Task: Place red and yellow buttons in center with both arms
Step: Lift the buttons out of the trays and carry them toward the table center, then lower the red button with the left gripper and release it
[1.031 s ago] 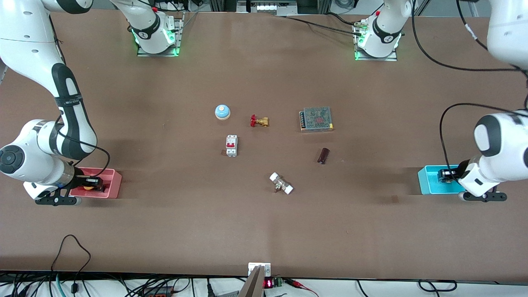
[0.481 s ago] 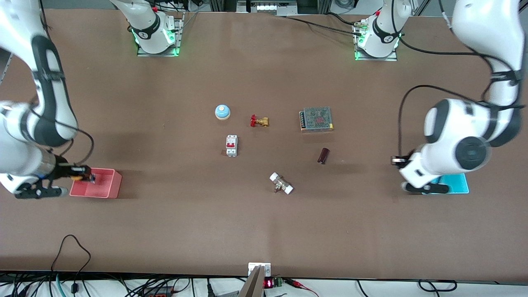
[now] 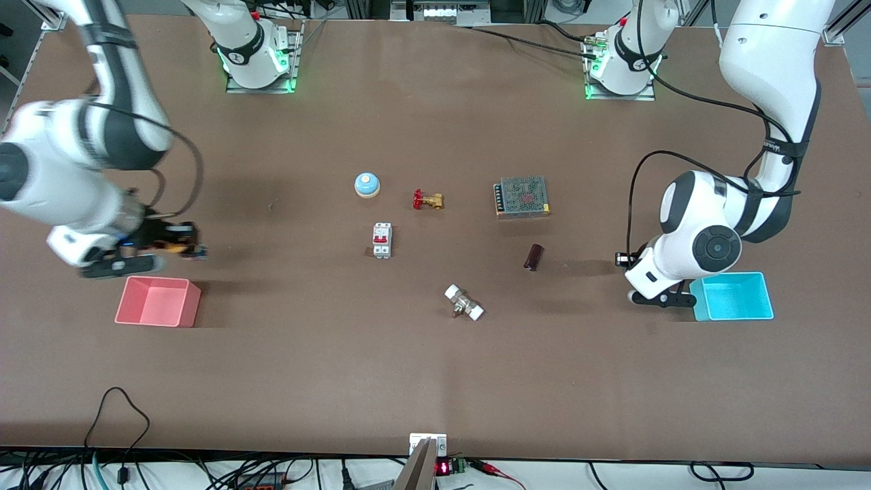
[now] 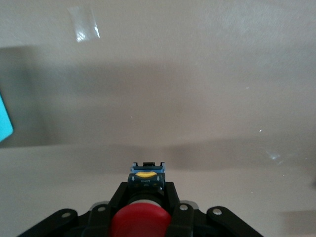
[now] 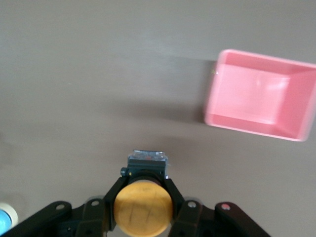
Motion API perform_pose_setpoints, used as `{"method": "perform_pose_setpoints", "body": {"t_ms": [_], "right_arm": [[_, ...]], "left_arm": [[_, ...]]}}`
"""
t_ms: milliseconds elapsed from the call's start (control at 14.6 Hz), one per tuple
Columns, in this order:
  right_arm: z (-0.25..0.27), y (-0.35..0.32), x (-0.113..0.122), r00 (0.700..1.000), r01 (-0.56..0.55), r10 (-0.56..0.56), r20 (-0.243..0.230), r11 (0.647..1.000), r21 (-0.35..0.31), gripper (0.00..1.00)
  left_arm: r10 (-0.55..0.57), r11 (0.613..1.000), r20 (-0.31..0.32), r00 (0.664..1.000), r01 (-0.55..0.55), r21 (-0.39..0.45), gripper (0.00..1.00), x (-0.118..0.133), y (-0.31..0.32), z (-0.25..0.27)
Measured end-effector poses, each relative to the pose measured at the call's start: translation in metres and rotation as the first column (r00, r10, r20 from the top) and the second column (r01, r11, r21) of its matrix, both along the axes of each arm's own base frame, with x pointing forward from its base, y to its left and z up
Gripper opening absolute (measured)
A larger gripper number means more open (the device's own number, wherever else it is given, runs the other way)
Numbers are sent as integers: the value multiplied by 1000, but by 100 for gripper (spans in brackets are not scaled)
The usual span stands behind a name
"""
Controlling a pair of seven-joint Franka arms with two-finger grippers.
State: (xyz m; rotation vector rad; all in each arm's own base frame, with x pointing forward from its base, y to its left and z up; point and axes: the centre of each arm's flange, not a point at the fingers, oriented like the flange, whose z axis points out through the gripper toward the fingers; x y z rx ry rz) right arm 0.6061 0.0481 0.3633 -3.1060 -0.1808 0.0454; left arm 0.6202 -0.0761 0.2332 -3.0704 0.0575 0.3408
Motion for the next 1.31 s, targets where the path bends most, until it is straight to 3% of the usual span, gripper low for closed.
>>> {"method": "perform_pose_setpoints", "body": {"t_ms": [275, 481, 687, 824, 1168, 1305], "right_arm": [[-76, 49, -36, 1000, 0, -1, 30, 1000, 16, 37], [-104, 65, -47, 1000, -23, 23, -1, 1000, 18, 37], [-123, 90, -55, 999, -28, 29, -34, 999, 17, 37], [-133, 106, -61, 999, -15, 15, -49, 1000, 6, 37], [-146, 122, -64, 999, 5, -6, -54, 1000, -29, 37], [-147, 122, -63, 998, 7, -9, -54, 1000, -29, 37]], "left_arm": [[34, 999, 60, 998, -33, -14, 34, -13, -7, -22], [107, 994, 112, 988, -104, -35, 34, -31, -29, -32], [113, 993, 118, 987, -109, -43, 34, -42, -41, -32], [115, 993, 119, 986, -111, -42, 44, -42, -40, -31], [91, 995, 171, 981, -83, -52, 93, -35, -39, -4], [68, 997, 186, 980, -61, -47, 100, -34, -39, 16]]}}
